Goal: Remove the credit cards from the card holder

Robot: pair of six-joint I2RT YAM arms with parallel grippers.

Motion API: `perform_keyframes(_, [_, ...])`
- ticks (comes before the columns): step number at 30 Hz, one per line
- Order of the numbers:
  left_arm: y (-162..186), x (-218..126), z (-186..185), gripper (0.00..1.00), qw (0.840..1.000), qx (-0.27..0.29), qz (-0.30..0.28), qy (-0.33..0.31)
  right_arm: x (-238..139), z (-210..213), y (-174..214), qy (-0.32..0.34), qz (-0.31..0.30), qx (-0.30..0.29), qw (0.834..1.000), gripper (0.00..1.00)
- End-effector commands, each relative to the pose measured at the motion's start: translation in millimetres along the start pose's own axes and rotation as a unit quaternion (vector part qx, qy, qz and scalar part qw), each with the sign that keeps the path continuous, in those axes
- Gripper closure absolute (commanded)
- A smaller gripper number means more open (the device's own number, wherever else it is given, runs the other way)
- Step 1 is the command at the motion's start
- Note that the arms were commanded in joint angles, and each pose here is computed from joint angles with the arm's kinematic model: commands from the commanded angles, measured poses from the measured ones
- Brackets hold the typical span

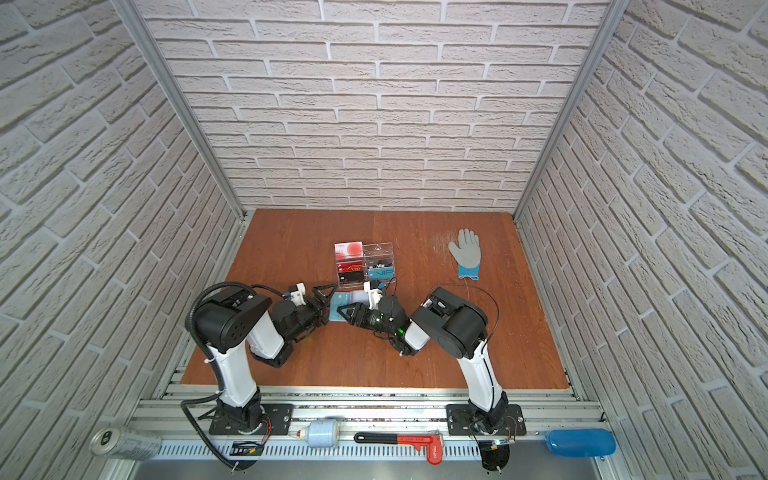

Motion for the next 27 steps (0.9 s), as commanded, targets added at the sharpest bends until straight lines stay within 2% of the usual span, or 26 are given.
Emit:
perform_keyframes(1, [20.3,-9.1,44.9,0.01,0.994,-0.033,0.045,-0.099,10.7,34.2,9.4,-0.079,0.043,-0.038,0.995,0.42])
perform_keyframes(20, [15.1,-10.2,44.2,0.02,0.994,-0.037,0.039,-0.096,19.0,7.7,11.2,-0.061,0.052,-0.030,0.996,0.53])
perform_keyframes(27, [14.1,-9.1,43.7,0.02,0.994,-0.038,0.039,-0.095,17.1,1.2,14.6,-0.046,0.058,-0.032,0.997,0.61])
Point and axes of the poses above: each gripper's point midway between its finger pads, its own x axis out along the fingers, its own z axis along the line the jaws close on, y = z × x, the point moved 6 cm from there along -x, back along the fingers, and after that the axes turned 2 degrees about x, right-handed, at the moved point
